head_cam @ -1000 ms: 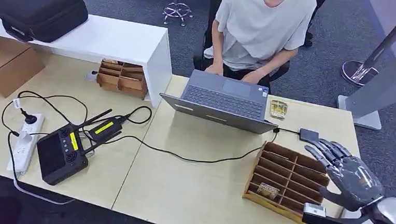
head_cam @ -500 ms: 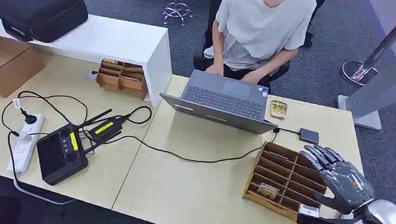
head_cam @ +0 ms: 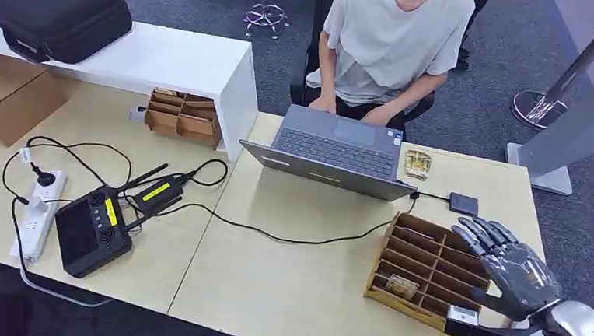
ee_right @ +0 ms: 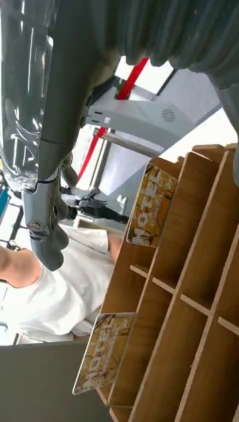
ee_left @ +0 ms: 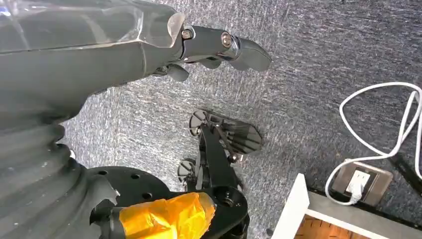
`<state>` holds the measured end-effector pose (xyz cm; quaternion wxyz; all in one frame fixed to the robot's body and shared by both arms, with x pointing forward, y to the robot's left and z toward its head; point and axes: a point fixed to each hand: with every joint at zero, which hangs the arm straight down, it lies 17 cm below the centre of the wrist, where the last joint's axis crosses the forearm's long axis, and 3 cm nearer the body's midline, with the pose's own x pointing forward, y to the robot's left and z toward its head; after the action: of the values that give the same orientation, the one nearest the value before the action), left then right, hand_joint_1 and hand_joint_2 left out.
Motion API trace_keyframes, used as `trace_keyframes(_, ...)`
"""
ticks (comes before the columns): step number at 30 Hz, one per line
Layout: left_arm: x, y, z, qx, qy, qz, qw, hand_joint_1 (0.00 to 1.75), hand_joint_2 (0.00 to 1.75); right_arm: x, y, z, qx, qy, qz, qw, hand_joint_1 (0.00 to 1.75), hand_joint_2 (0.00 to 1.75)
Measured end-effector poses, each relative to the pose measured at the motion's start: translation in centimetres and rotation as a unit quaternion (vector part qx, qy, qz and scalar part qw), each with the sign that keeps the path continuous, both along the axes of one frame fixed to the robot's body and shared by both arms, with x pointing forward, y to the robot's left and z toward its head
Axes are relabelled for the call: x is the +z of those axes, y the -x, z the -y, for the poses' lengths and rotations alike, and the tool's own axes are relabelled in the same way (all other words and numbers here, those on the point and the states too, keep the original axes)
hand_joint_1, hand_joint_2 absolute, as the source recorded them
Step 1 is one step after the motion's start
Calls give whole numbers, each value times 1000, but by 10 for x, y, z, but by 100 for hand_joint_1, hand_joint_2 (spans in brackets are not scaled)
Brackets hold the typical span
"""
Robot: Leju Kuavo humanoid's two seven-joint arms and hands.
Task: Pass the card to the sensor for recognition and then transmit it.
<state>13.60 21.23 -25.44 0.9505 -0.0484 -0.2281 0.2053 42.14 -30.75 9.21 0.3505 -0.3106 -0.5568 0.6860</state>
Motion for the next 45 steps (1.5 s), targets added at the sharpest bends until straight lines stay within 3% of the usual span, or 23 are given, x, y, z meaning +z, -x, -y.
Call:
trace_keyframes(4,0,0,0,0,0,0,1000,0,175,1,2,-4,5,-2,16,1000,0,175)
trace_keyframes(8,0,0,1,-3,0,1,1000,0,175,22,4,-20,18,-27,105,994,0,175)
trace_keyframes(27,0,0,2,-6,0,1,1000,0,175,12,8,-15,-10,-39,102,994,0,175)
trace_keyframes(45,0,1,2,-9,1,1,1000,0,175,6,-10,72,-125,-25,100,987,0,175)
